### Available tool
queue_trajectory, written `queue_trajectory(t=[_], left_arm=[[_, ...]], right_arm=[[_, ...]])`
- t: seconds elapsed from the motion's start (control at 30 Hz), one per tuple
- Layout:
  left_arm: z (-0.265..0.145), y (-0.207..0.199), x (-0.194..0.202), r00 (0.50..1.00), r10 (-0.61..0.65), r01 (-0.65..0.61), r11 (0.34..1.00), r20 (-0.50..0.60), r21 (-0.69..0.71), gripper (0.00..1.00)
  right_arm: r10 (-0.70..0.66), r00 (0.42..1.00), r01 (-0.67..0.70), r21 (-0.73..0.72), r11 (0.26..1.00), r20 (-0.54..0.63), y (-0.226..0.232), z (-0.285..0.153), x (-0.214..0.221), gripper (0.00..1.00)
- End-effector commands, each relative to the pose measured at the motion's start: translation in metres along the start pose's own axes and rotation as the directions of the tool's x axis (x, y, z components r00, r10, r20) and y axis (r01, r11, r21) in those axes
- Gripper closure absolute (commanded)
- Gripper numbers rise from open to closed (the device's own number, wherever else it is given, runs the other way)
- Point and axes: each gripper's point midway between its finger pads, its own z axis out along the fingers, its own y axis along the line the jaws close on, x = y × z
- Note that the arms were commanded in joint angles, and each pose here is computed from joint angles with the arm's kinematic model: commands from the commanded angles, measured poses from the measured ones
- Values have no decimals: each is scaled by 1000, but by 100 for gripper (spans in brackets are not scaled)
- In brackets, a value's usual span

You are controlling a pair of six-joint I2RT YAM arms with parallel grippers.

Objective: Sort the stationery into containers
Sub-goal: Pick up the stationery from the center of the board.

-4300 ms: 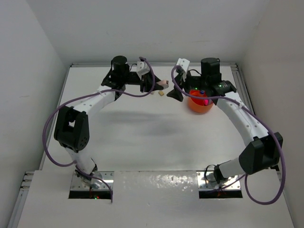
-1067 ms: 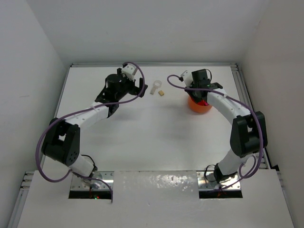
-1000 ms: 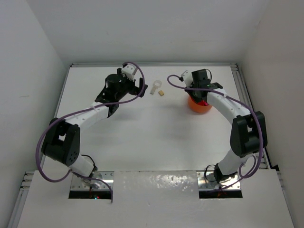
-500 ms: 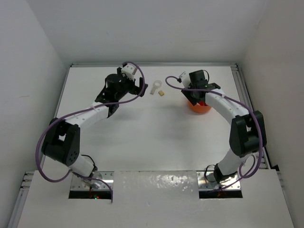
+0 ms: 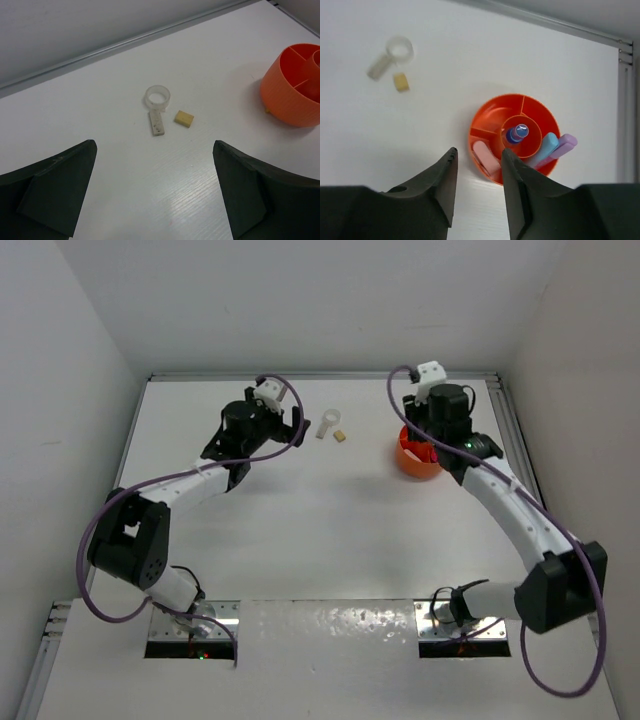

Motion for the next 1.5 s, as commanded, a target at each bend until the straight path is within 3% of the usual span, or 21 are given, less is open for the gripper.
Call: queue_trajectory(t=[0.0,0.07,0.1,0.2,0.4,0.7,0.8,0.83,0.87,0.93,0.97,1.0,1.03,1.1,1.13,1.3,1.37,1.4,1.47], left_arm=[[-5,0,-19,997,-13,16,1000,80,-27,0],[-5,3,-17,997,-17,21,999,75,-44,0],[-5,5,-15,997,-18,22,998,72,-52,0],[-6,8,-13,997,-23,28,997,67,-71,0],[-10,14,-4,996,-65,72,991,56,-116,0],[-9,16,4,996,-78,81,987,31,-140,2],[4,12,13,995,-79,72,991,-66,-109,16],[9,7,15,992,-80,72,994,-98,-85,33],[10,7,25,982,-87,74,994,-167,-83,45],[28,7,25,976,-86,75,995,-201,-63,70],[32,5,31,969,-86,75,996,-233,-55,71],[42,5,47,958,-90,79,996,-271,-52,71],[52,1,39,962,-87,81,996,-259,-33,66],[67,1,65,946,-62,58,998,-319,-21,56],[78,-4,55,951,-55,56,998,-304,-5,51],[114,-4,90,921,-43,47,999,-387,0,43],[128,0,88,915,-38,36,999,-401,-13,44],[135,0,112,895,-41,37,999,-445,-17,44],[143,3,117,886,-39,28,999,-462,-30,42]], right_arm=[[406,897,-410,-13,912,176,-5,-10,-25,61],[505,840,-517,8,856,196,-15,-14,-13,63],[586,785,-601,18,799,200,-18,-14,-6,63],[678,696,-713,112,692,237,-33,-22,25,60],[736,610,-793,211,572,294,-46,-39,71,57],[750,602,-798,242,552,273,-51,-42,92,54],[696,650,-760,234,607,306,-61,-49,79,54],[680,659,-751,235,617,320,-65,-51,74,54],[652,688,-724,247,644,319,-68,-52,74,54],[632,692,-718,239,654,350,-74,-55,62,54],[620,702,-707,235,667,350,-75,-55,58,54],[601,723,-684,226,694,342,-73,-54,53,54],[592,731,-674,223,704,340,-75,-52,47,54],[571,755,-646,215,733,321,-73,-50,41,53],[566,760,-639,208,740,321,-73,-48,35,53],[543,779,-609,170,775,314,-70,-45,21,53],[529,791,-591,161,790,309,-69,-43,17,53],[527,790,-589,154,793,313,-69,-43,13,53],[522,799,-578,140,804,298,-66,-39,12,53]])
